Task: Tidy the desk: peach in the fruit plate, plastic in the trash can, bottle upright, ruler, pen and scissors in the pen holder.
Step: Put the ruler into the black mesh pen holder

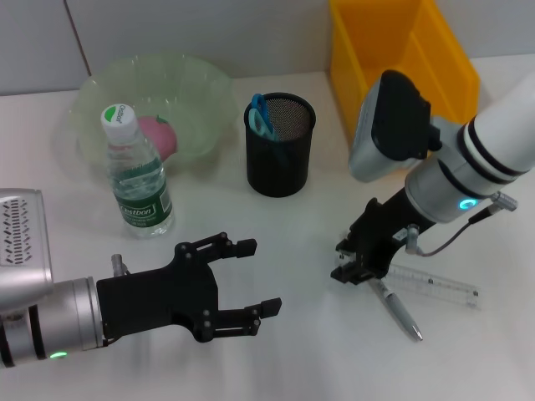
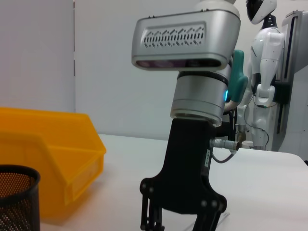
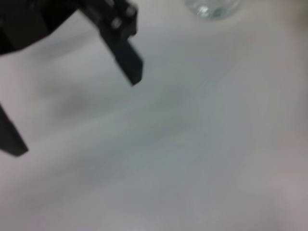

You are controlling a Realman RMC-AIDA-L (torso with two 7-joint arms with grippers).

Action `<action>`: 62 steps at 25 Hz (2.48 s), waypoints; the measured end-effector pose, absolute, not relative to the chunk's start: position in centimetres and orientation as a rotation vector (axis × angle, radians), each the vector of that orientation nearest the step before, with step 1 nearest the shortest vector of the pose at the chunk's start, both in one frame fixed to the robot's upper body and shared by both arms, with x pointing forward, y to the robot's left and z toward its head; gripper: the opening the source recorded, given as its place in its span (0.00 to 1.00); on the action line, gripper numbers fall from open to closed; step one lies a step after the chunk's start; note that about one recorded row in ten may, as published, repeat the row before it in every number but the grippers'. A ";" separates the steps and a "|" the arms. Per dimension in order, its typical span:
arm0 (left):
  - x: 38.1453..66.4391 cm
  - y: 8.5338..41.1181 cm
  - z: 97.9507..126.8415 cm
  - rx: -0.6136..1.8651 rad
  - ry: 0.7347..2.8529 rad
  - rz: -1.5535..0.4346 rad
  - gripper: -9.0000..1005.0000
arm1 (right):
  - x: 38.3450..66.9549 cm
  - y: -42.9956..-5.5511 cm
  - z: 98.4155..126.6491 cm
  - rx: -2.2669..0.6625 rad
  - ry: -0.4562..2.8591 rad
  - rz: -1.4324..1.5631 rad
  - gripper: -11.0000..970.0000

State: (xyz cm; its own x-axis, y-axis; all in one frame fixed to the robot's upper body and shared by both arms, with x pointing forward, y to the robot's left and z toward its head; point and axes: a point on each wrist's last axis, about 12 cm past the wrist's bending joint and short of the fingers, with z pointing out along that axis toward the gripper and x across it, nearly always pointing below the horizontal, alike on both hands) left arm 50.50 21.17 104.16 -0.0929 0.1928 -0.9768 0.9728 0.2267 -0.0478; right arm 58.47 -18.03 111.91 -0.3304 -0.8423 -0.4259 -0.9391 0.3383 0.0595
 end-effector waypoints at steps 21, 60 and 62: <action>50.4 21.2 104.1 1.151 1.502 -0.988 0.85 | 55.2 -20.8 125.4 -1.199 1.885 0.274 0.41; 50.5 21.0 104.2 1.155 1.503 -0.994 0.85 | 61.1 -19.4 116.5 -0.877 1.281 0.570 0.41; 50.5 21.0 104.2 1.157 1.503 -0.994 0.85 | 61.1 -19.3 116.6 -0.876 1.265 0.569 0.41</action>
State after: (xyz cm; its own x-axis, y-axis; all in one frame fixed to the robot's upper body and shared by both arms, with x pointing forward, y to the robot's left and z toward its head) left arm 50.54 20.96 104.22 -0.0903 0.1935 -0.9769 0.9748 0.2183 -0.0469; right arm 61.12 -19.30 116.58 0.2353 -0.0940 -0.9674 -0.7864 0.5666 -0.2463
